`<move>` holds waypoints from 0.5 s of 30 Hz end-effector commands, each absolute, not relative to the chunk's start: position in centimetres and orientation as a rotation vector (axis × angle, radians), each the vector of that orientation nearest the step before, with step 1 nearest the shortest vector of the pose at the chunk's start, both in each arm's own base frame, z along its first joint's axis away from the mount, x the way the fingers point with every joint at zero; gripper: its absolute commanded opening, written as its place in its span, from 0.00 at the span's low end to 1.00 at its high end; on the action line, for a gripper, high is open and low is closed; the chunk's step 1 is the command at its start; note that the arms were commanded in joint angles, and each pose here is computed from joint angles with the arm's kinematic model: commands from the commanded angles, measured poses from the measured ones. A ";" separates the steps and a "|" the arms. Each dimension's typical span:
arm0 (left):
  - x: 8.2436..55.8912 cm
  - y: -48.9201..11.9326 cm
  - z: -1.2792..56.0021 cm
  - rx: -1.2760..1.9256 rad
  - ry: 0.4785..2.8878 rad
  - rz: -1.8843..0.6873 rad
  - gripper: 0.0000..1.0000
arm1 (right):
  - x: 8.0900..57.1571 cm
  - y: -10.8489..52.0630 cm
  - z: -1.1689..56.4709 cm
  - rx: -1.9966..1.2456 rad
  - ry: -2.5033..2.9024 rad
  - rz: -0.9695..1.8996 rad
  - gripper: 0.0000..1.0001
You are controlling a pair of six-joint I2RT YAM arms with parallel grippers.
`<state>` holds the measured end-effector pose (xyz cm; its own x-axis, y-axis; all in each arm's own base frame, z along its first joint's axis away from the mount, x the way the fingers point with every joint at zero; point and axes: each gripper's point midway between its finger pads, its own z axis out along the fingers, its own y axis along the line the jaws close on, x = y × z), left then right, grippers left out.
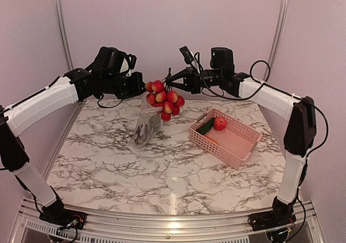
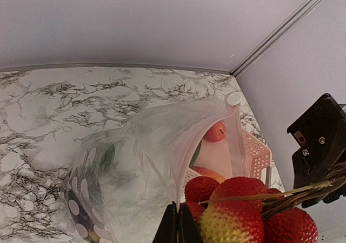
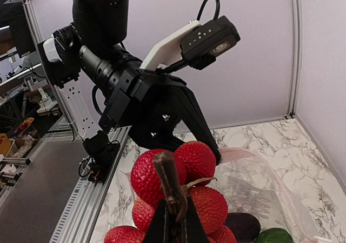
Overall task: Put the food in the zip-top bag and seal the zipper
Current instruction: Place the fake fruit in the zipper food storage bag.
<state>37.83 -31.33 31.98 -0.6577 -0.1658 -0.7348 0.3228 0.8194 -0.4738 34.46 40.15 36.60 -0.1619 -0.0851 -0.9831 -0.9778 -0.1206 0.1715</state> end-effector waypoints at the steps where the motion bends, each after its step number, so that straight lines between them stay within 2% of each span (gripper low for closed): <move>1: 37.8 -30.7 33.6 0.090 2.112 -0.768 0.00 | 33.8 39.8 38.3 -1.287 1.304 1.290 0.00; 15: 37.8 -30.2 34.4 0.081 2.060 -0.764 0.00 | 32.6 41.0 33.6 -1.429 1.556 1.099 0.00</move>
